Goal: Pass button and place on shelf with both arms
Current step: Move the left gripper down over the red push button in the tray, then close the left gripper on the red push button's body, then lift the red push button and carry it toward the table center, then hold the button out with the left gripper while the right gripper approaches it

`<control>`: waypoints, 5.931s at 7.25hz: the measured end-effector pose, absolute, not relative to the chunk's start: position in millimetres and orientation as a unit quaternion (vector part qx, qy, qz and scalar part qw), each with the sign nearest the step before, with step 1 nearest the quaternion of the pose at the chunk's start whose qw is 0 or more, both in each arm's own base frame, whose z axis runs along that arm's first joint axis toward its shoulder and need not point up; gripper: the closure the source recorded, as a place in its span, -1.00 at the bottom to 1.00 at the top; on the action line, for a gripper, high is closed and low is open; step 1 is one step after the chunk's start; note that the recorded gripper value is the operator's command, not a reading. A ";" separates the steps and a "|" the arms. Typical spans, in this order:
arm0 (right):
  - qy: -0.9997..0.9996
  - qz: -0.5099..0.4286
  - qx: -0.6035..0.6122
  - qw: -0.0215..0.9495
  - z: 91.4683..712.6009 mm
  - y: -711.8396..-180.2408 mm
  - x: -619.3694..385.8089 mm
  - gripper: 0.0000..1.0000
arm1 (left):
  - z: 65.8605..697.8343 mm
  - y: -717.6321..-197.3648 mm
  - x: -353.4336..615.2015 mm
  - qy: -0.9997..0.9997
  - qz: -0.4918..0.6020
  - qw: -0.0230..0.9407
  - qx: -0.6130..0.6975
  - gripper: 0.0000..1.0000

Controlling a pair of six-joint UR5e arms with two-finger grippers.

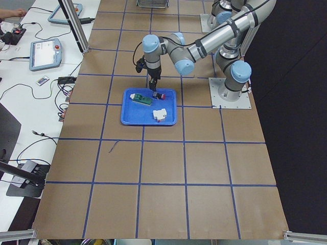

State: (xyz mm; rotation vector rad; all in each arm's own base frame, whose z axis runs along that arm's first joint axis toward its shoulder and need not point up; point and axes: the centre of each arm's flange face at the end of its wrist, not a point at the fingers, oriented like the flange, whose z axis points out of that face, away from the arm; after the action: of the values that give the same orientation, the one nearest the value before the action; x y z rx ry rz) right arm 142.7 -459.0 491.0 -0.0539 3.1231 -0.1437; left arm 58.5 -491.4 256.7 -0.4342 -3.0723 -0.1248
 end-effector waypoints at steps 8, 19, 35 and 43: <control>0.999 -0.046 -0.017 0.008 491.4 -459.4 142.9 -1.00 | 186.8 -487.7 68.9 -0.985 -0.062 0.038 -0.154 -0.79; 0.999 -0.049 -0.017 0.007 493.1 -460.0 142.6 -1.00 | 184.1 -479.6 64.4 -0.985 -0.069 0.043 -0.152 1.00; 0.997 -0.049 -0.036 0.054 493.0 -477.5 74.0 -1.00 | 424.1 -426.6 -359.6 -0.776 0.069 0.075 -0.622 1.00; 0.857 0.017 0.041 0.514 370.0 -420.1 4.3 -1.00 | 433.5 -434.6 -366.8 -0.750 0.033 0.048 -0.659 1.00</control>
State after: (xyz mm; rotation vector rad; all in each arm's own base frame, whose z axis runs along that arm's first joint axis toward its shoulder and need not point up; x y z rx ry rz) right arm 4.3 -420.1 370.0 0.0994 2.0597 0.0413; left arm -366.8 -434.6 433.5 -2.0100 -2.2848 0.0999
